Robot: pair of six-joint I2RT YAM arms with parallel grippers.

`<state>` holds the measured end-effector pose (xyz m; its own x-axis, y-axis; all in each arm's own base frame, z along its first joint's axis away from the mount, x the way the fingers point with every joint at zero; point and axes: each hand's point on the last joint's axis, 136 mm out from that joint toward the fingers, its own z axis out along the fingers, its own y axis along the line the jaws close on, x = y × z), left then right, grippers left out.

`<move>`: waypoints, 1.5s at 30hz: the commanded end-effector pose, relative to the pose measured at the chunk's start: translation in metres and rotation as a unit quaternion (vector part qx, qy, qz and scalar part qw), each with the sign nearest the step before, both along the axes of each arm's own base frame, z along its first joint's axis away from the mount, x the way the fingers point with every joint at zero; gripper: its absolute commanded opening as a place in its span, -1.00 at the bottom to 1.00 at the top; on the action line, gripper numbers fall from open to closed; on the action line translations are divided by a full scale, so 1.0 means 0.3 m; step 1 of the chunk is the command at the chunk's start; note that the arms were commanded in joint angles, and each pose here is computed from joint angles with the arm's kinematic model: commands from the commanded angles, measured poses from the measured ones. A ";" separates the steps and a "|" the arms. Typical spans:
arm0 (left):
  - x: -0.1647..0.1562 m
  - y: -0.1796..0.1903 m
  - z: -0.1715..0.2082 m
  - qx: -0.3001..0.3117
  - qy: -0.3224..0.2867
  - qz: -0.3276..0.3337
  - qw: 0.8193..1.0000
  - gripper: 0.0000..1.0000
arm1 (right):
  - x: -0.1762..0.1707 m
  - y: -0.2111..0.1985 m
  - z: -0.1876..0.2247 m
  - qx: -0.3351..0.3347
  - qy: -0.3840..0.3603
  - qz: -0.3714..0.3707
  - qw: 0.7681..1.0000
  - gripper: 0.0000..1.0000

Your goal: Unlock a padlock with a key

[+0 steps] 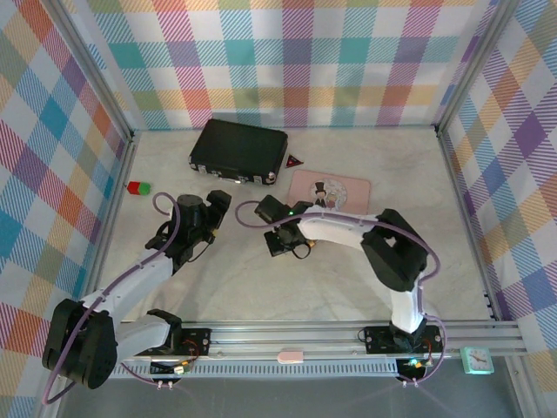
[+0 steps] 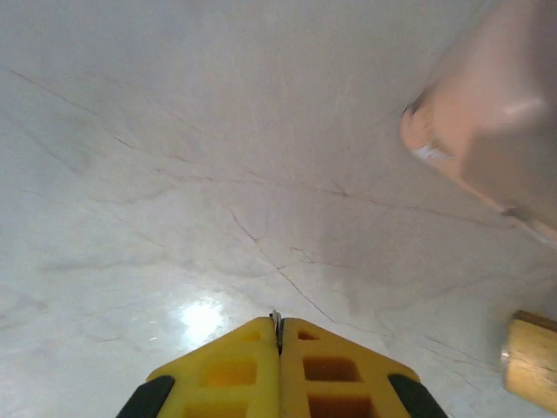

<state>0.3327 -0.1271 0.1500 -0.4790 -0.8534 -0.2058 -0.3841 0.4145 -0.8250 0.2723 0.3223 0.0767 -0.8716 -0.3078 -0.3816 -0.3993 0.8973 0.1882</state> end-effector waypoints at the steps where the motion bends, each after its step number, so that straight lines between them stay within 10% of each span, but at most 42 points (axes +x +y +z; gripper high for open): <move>1: 0.024 -0.059 0.047 -0.019 -0.029 -0.029 0.999 0.88 | 0.062 0.042 0.162 0.116 -0.039 -0.018 0.992 -1.00; 11: 0.042 -0.252 0.091 -0.135 -0.047 -0.048 0.989 0.83 | 0.118 0.031 0.374 0.327 -0.097 -0.083 0.936 -1.00; 19: 0.029 -0.369 0.268 -0.086 -0.174 -0.093 0.977 0.44 | 0.197 -0.071 0.418 0.384 -0.069 -0.236 0.890 -1.00; 31: -0.003 -0.520 0.304 -0.115 -0.279 -0.186 0.935 0.18 | 0.260 -0.112 0.491 0.471 -0.013 -0.279 0.837 -1.00; 45: 0.003 -0.590 0.278 -0.120 -0.288 -0.205 0.928 0.10 | 0.270 -0.094 0.484 0.496 0.008 -0.280 0.822 -1.00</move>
<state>0.3381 -0.2921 0.2093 -0.6412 -0.6847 -0.3465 0.2168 0.2715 -0.9377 0.3507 0.2914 0.2209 -0.7735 0.5981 -0.2098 0.0393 0.3756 0.9260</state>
